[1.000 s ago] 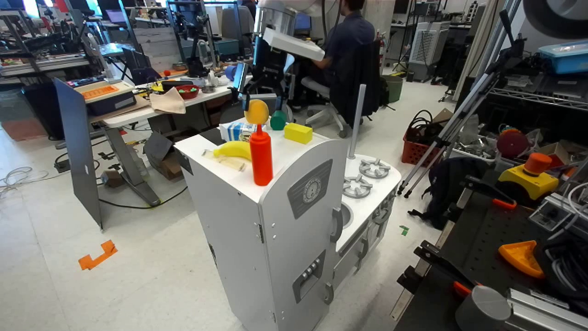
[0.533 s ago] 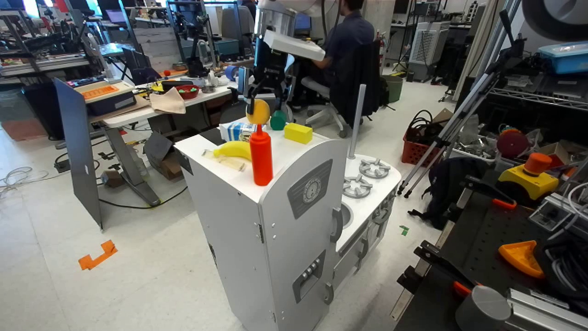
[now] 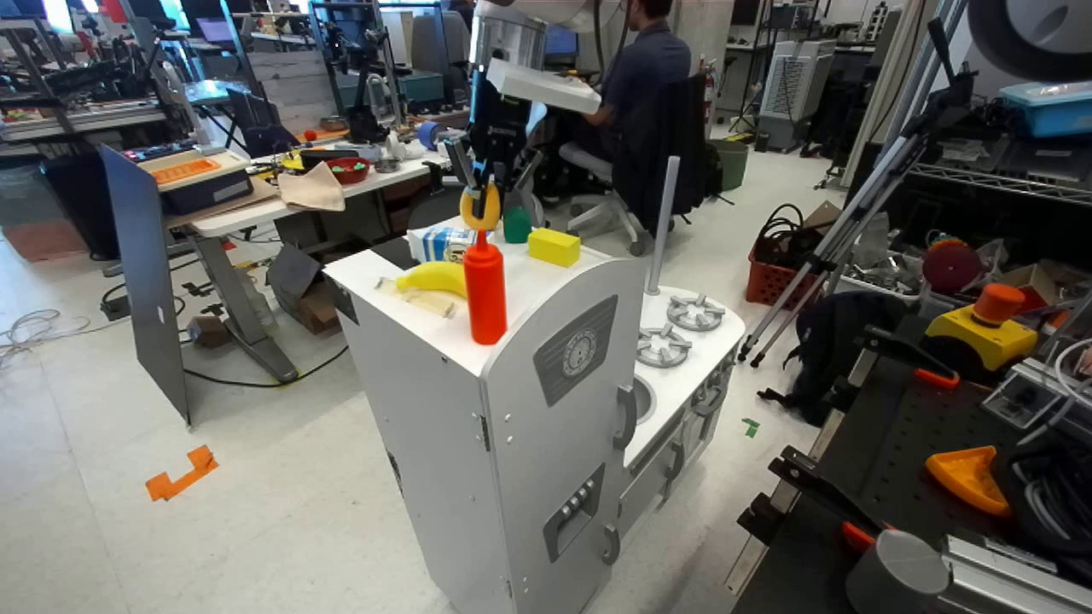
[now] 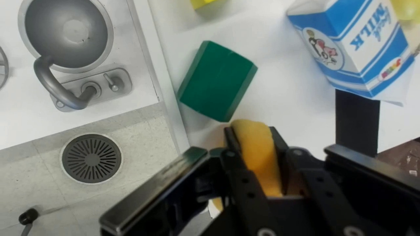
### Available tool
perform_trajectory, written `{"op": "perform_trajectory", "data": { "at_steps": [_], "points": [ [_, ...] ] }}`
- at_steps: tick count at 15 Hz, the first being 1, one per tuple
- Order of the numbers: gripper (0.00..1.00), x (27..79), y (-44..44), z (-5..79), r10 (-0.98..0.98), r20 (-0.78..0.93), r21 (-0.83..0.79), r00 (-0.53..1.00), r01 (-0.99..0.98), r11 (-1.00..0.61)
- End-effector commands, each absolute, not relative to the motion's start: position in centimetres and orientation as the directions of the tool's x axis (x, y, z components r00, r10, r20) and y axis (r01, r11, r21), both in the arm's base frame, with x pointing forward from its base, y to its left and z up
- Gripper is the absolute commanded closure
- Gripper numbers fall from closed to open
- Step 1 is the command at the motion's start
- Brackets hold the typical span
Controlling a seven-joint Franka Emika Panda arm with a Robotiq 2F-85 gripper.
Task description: Move the yellow plush toy on top of the cabinet forwards
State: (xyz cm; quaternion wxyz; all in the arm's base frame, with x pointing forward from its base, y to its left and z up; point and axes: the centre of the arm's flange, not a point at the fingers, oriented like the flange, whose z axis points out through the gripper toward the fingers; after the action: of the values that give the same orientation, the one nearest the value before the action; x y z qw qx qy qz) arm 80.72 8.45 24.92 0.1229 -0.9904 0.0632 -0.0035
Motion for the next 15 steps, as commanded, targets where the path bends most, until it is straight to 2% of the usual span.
{"op": "perform_trajectory", "data": {
  "at_steps": [1,4,8,11,15],
  "points": [
    [0.96,85.3,9.2,26.6,-0.125,0.054,-0.201,0.991,-0.112,-0.973],
    [0.99,82.6,9.1,28.8,-0.104,0.109,-0.202,0.989,-0.080,-0.976],
    [0.96,78.2,9.4,32.0,-0.040,0.156,-0.197,0.987,-0.008,-0.980],
    [0.96,74.3,9.4,32.4,0.043,0.073,-0.265,0.996,0.061,-0.962],
    [0.96,72.3,9.2,32.1,0.193,-0.083,-0.344,0.978,0.154,-0.926]
  ]
}}
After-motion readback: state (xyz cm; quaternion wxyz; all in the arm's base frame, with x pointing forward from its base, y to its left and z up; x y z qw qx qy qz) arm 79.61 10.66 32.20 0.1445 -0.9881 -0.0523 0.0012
